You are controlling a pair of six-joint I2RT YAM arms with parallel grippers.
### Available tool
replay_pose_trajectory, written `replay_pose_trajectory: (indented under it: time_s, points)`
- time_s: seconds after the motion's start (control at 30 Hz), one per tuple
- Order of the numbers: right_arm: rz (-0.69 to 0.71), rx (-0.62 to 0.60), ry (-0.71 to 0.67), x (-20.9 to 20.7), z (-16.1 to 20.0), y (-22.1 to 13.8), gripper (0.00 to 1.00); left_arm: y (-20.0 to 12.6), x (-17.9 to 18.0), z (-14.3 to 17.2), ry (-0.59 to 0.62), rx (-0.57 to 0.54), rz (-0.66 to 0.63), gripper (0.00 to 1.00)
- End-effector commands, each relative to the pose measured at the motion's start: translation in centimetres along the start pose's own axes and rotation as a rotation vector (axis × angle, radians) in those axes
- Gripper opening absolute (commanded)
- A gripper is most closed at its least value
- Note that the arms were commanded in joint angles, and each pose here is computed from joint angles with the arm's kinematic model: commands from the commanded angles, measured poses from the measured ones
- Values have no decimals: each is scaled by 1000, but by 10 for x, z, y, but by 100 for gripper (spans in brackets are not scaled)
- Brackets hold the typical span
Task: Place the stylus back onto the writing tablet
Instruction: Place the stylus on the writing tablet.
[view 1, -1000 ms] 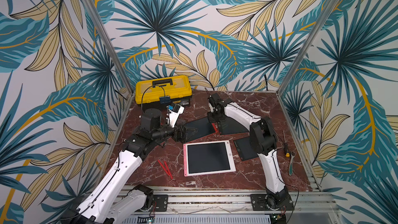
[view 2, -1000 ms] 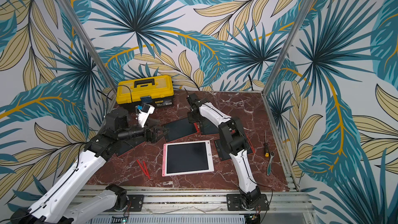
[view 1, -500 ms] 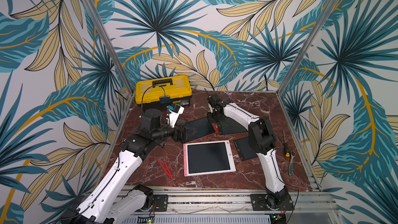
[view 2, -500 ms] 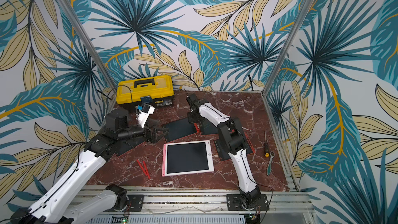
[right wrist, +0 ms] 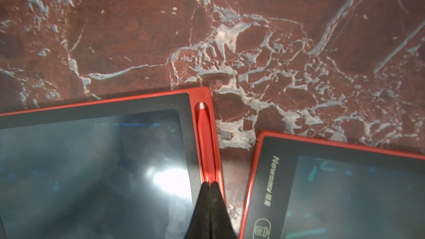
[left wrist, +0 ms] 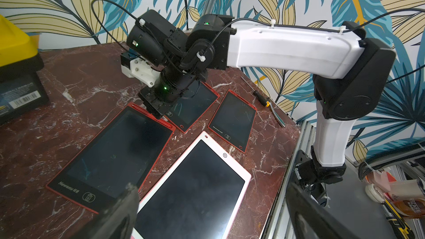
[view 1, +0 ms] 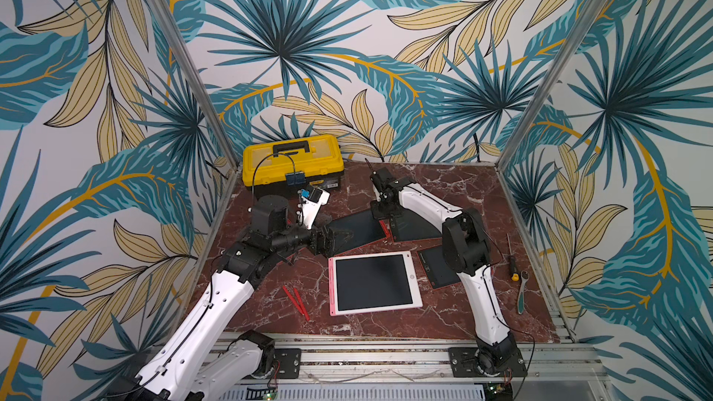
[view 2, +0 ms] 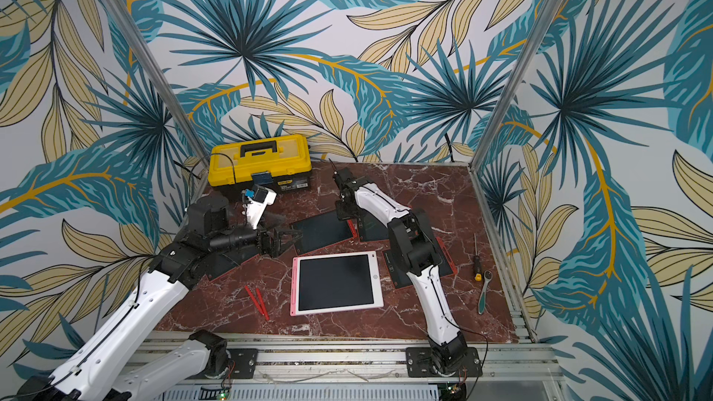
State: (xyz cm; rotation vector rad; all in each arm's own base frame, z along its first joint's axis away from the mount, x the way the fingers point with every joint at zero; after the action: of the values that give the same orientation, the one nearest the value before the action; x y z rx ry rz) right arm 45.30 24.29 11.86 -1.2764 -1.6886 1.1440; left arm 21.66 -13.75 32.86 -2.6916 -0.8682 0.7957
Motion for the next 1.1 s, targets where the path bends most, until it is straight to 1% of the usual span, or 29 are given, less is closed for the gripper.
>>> replay_pose_trajectory:
  time_s: [0.0,0.23,0.67,0.8,0.97,1.07]
  points:
    - [27,67,-14,-5,10,18,0,-3,-1,4,16,-4,-2,100]
    - [17,97,-19,-3,16,27,0,-2,-1,4,15,-2,-2,100]
    - [54,132,-15,-7,23,34,0,-3,-1,4,15,-2,-4,100]
    - [110,135,-1,-11,24,32,0,-2,0,5,14,1,-8,100]
    - [38,91,25,-4,18,19,0,-2,2,6,11,3,-19,100]
    - [-23,49,35,1,10,3,2,1,6,8,-3,8,-41,100]
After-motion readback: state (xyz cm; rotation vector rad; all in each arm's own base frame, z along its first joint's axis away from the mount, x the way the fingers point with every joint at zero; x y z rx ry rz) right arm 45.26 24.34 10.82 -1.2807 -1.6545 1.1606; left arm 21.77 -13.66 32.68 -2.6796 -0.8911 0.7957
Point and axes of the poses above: each gripper's point midway between its finger pads, its own y axis out along the fingers, its own x axis along the line the jaws close on, z = x × y, the point moved 8 cm from there along -y, back along the fingers, and after that the axes turned 2 degrees about -y, right-handed, at the moved point
